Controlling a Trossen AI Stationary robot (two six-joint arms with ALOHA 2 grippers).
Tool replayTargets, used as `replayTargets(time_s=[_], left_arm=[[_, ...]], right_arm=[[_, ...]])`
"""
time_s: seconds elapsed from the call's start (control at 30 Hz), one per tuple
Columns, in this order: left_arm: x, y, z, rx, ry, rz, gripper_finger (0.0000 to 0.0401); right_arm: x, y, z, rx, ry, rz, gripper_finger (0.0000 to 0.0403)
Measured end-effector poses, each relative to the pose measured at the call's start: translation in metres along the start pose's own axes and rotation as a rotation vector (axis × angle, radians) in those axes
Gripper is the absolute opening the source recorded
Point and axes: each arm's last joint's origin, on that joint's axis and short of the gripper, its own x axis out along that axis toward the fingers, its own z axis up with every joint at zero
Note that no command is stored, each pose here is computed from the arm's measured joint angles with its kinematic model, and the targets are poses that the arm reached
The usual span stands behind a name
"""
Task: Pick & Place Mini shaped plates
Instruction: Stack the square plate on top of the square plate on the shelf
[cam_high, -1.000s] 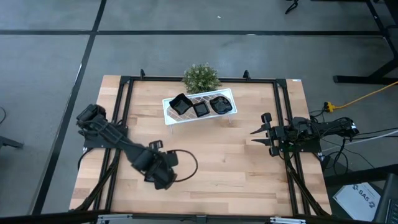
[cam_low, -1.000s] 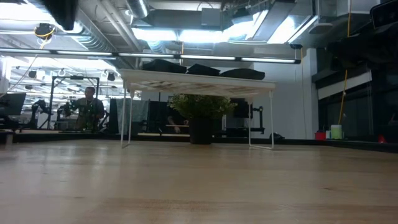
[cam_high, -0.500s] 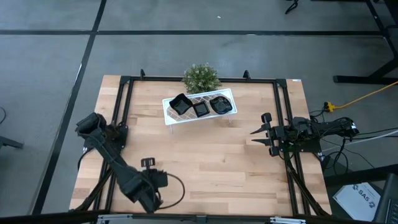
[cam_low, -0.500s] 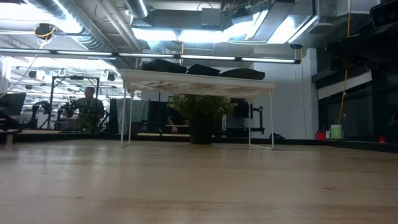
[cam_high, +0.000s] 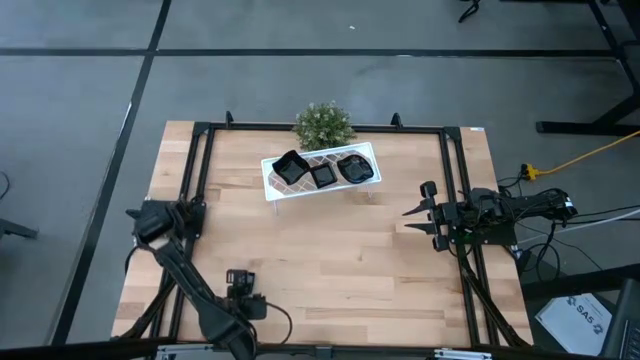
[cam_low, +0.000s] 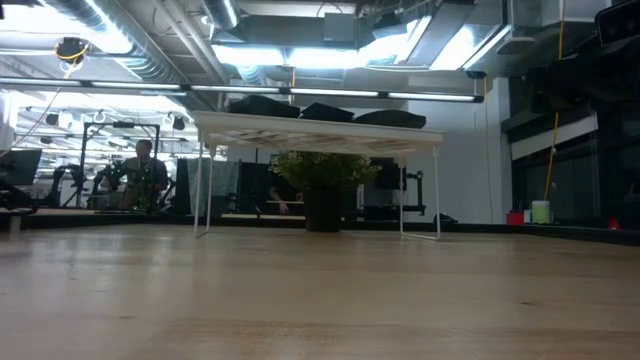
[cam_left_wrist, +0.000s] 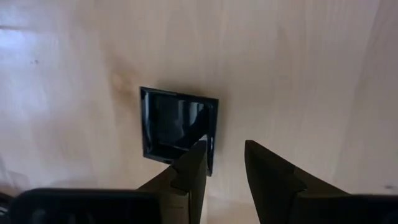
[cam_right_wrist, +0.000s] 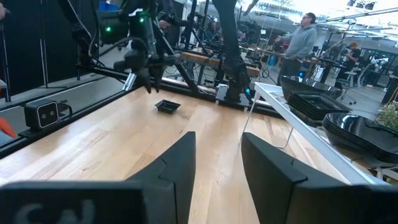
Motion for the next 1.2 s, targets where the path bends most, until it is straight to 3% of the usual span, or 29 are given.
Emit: replayTargets(time_s=[0.27, 1.0, 1.2], left_arm=[[0.022, -0.011, -0.004, 0.033, 0.053, 0.093, 0.0099], [0.051, -0.008, -0.009, 0.017, 0.077, 0.181, 0.0097], [0.051, -0.009, -0.008, 0.014, 0.064, 0.173, 0.0056]], right_arm=[[0.000, 0.000, 0.000, 0.000, 0.000, 0.000, 0.0129], [0.000, 0.000, 0.000, 0.000, -0.001, 0.000, 0.0129], [0.000, 0.000, 0.000, 0.000, 0.000, 0.000, 0.0129]])
